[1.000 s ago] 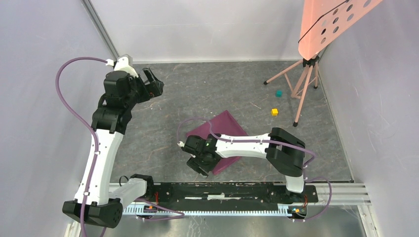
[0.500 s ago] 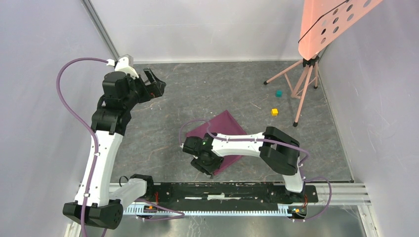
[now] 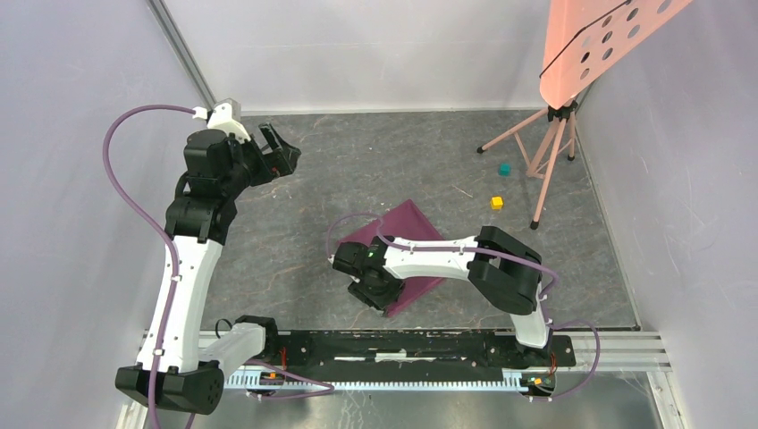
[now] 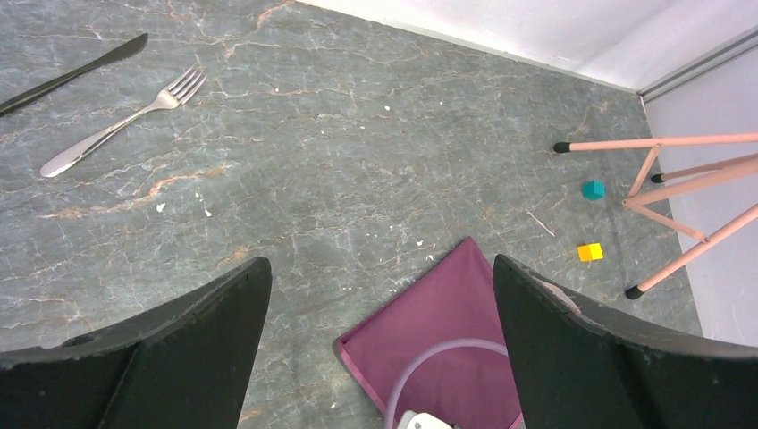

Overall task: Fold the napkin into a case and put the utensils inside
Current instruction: Pick up the lower triangle-folded napkin from the center of the board.

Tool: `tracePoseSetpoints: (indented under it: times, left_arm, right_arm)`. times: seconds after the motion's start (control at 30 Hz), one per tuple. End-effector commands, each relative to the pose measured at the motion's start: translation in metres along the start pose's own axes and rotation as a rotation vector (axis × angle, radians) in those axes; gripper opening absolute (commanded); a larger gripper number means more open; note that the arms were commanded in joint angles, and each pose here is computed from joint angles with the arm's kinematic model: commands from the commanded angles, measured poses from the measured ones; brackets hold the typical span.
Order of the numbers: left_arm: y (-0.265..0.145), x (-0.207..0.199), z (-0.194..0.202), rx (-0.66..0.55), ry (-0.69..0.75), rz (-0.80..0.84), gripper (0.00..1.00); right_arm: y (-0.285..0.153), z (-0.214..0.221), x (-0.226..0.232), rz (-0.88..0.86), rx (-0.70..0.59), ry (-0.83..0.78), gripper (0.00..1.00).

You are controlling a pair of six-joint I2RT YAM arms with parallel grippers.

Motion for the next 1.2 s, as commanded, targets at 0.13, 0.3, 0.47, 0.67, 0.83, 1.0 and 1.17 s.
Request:
tracePoseSetpoints:
  times: [0.13, 0.3, 0.47, 0.67, 0.83, 1.0, 1.17]
  left_arm:
    - [0.004, -0.003, -0.005, -0.021, 0.023, 0.039, 1.0]
    - [0.004, -0.002, -0.005, -0.021, 0.024, 0.034, 1.0]
    - [0.009, 0.001, -0.003, -0.01, 0.019, 0.023, 1.0]
    - [0.018, 0.004, 0.002, 0.021, 0.011, 0.017, 1.0]
    - [0.03, 0.007, 0.01, 0.058, -0.002, 0.02, 1.0]
    - [0.063, 0.011, 0.039, 0.208, -0.084, 0.056, 1.0]
    - [0.088, 0.039, 0.099, 0.425, -0.222, -0.035, 1.0]
  right_arm:
    - [0.024, 0.006, -0.006, 0.025, 0.025, -0.023, 0.51]
    - [0.037, 0.013, -0.008, 0.033, 0.053, -0.03, 0.43]
    - [0.04, 0.006, -0.012, 0.068, 0.028, -0.04, 0.22]
    - [0.031, -0.002, -0.014, 0.081, -0.054, -0.049, 0.04]
    - [0.016, -0.003, -0.018, 0.09, -0.137, -0.062, 0.0]
    - [0.005, -0.003, -0.019, 0.043, -0.257, -0.048, 0.0]
    - [0.002, -0.002, -0.02, -0.006, -0.372, -0.046, 0.0]
Point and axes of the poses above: each gripper's point midway between its finger pads, its own y axis out along the fingers, its own x axis along the line the jaws close on, z = x × y, the point moved 6 cm from there along -y, back along the fingers, and after that the axes turned 7 degrees about -y, right-handed, at the moved point
